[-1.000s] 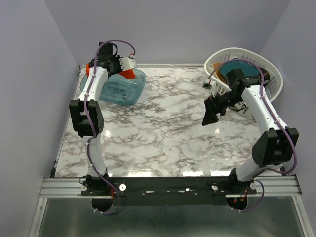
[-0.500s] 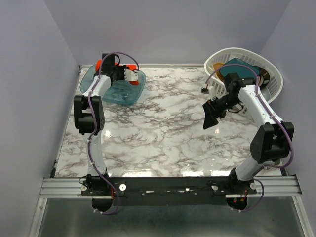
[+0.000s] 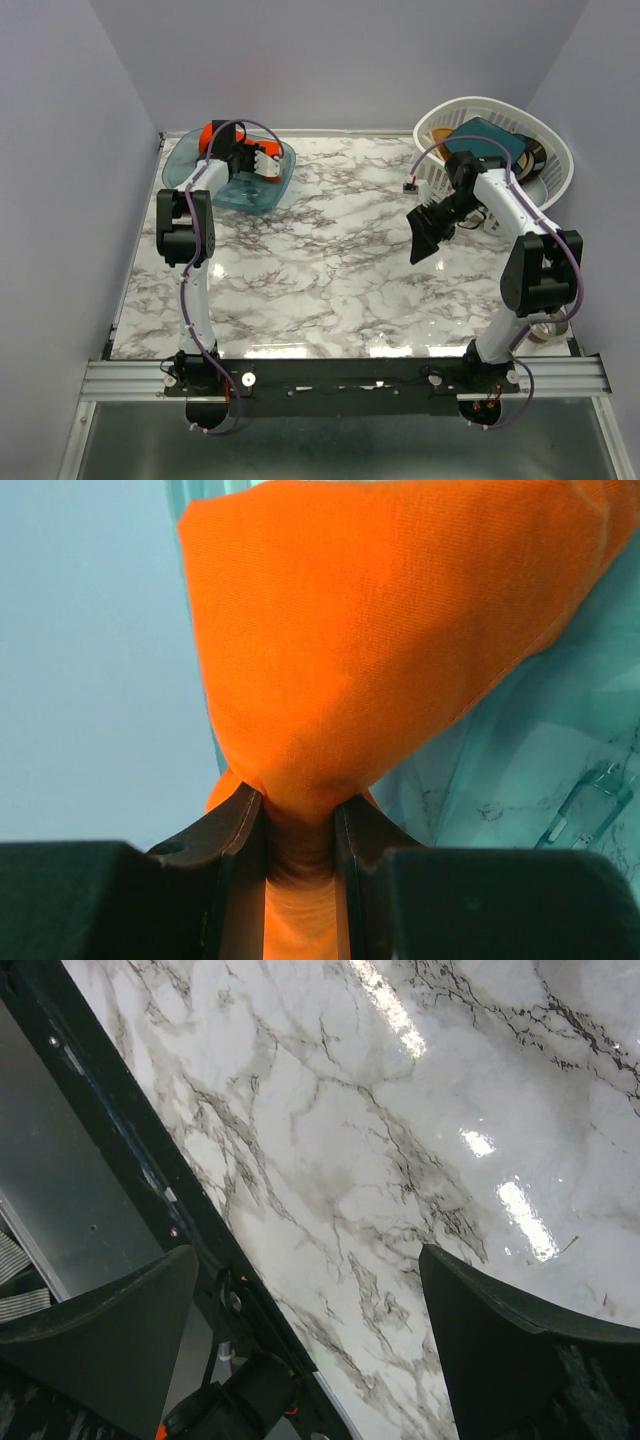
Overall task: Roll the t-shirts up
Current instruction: Place the T-shirt in the bin, then reset both arms
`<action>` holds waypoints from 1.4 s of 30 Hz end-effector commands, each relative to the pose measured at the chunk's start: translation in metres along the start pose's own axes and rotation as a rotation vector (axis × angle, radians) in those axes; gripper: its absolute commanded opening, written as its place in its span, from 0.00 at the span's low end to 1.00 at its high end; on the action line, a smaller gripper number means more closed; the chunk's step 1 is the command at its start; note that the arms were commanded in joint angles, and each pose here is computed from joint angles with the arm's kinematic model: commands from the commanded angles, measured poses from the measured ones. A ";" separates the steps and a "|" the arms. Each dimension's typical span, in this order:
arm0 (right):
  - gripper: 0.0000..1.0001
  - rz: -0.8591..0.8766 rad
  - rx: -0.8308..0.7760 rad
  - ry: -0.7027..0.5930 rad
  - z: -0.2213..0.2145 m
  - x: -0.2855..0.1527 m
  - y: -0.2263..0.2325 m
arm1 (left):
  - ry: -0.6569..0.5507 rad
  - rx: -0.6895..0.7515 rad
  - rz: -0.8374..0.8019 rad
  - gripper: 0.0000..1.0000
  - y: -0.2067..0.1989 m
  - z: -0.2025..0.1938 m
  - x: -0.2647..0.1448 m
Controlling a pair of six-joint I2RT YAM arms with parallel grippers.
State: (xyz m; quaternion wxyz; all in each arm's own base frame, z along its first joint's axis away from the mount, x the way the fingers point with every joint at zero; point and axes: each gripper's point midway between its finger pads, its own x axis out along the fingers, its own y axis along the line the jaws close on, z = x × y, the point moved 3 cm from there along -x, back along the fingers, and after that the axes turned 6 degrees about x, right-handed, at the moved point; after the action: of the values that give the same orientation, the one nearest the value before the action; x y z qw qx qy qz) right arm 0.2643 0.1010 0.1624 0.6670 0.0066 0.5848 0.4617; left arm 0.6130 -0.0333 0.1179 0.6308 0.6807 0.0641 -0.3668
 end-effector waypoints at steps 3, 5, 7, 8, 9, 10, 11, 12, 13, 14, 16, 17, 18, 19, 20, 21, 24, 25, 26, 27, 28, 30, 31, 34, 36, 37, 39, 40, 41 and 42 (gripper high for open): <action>1.00 0.042 0.051 0.070 -0.008 -0.003 0.004 | 0.068 -0.008 -0.025 0.00 -0.017 -0.012 0.004; 1.00 0.047 0.054 0.069 -0.007 -0.002 0.004 | 0.067 -0.041 -0.043 0.00 -0.024 -0.011 0.001; 1.00 0.053 0.058 0.070 -0.008 -0.001 0.004 | 0.058 -0.069 -0.056 0.00 -0.029 -0.008 -0.002; 1.00 0.056 0.060 0.071 -0.008 0.000 0.004 | 0.056 -0.080 -0.069 0.00 -0.031 -0.006 -0.005; 1.00 0.059 0.063 0.070 -0.009 0.001 0.004 | 0.053 -0.084 -0.074 0.00 -0.033 -0.005 -0.006; 1.00 0.062 0.064 0.072 -0.009 0.001 0.004 | 0.054 -0.089 -0.091 0.00 -0.041 -0.004 -0.006; 1.00 0.063 0.065 0.070 -0.009 0.002 0.004 | 0.053 -0.087 -0.083 0.00 -0.040 -0.003 -0.007; 1.00 0.067 0.065 0.073 -0.009 0.002 0.004 | 0.055 -0.090 -0.085 0.00 -0.042 -0.003 -0.007; 1.00 0.067 0.067 0.073 -0.009 0.002 0.004 | 0.057 -0.098 -0.091 0.00 -0.044 -0.004 -0.007; 1.00 0.065 0.068 0.073 -0.008 0.002 0.003 | 0.054 -0.105 -0.101 0.00 -0.046 -0.004 -0.005; 1.00 0.067 0.069 0.076 -0.008 0.003 0.002 | 0.054 -0.110 -0.111 0.00 -0.046 -0.004 -0.003; 1.00 0.067 0.069 0.076 -0.008 0.003 0.002 | 0.043 -0.117 -0.122 0.00 -0.050 -0.003 -0.002; 1.00 0.068 0.071 0.078 -0.008 0.004 0.002 | 0.035 -0.116 -0.123 0.00 -0.050 -0.002 -0.001; 1.00 0.068 0.072 0.077 -0.009 0.004 0.001 | 0.017 -0.101 -0.127 0.00 -0.052 -0.001 -0.001; 1.00 0.070 0.073 0.080 -0.009 0.004 0.002 | -0.011 -0.098 -0.129 0.00 -0.052 0.000 -0.002; 1.00 0.070 0.074 0.080 -0.009 0.004 0.002 | -0.028 -0.095 -0.129 0.00 -0.052 0.002 -0.002; 1.00 0.070 0.076 0.083 -0.010 0.005 0.001 | -0.071 -0.081 -0.152 0.00 -0.054 0.005 -0.002; 1.00 0.068 0.076 0.083 -0.010 0.005 0.001 | -0.074 -0.077 -0.153 0.00 -0.052 0.006 -0.002; 1.00 0.071 0.077 0.083 -0.010 0.006 0.001 | -0.071 -0.084 -0.168 0.02 -0.055 0.005 -0.003; 1.00 0.071 0.078 0.084 -0.010 0.006 0.001 | -0.070 -0.087 -0.177 0.12 -0.055 0.005 -0.003; 1.00 0.072 0.077 0.083 -0.010 0.005 0.002 | -0.072 -0.090 -0.180 0.21 -0.052 0.006 -0.005; 1.00 0.072 0.066 0.079 -0.008 0.003 0.003 | -0.080 -0.131 -0.203 0.41 -0.050 0.011 -0.018; 1.00 0.076 0.065 0.081 -0.009 0.001 0.004 | -0.095 -0.140 -0.210 0.46 -0.049 0.016 -0.023; 1.00 0.088 0.039 0.065 -0.004 -0.002 0.007 | -0.127 -0.192 -0.224 0.64 -0.040 0.032 -0.055; 1.00 0.095 0.024 0.046 0.002 -0.005 0.009 | -0.120 -0.207 -0.169 0.99 -0.017 0.038 -0.081; 1.00 0.098 0.017 0.032 0.005 -0.006 0.010 | -0.111 -0.264 -0.144 0.99 -0.010 0.040 -0.088; 1.00 0.104 0.000 -0.006 0.015 -0.010 0.013 | -0.049 -0.302 -0.031 0.99 0.025 0.033 -0.109; 1.00 0.105 -0.009 -0.021 0.018 -0.012 0.014 | -0.030 -0.373 0.033 0.99 0.045 0.032 -0.119; 1.00 0.107 -0.018 -0.034 0.022 -0.014 0.015 | 0.015 -0.395 0.094 0.99 0.064 0.026 -0.133; 1.00 0.111 -0.035 -0.057 0.028 -0.017 0.018 | 0.027 -0.416 0.124 0.99 0.075 0.026 -0.142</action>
State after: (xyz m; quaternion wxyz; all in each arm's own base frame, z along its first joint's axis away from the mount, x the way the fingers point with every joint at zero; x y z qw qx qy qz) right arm 0.2876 0.1075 0.1700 0.6769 -0.0007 0.5541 0.4846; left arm 0.5388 -0.0278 0.1711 0.6922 0.5847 0.1295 -0.4028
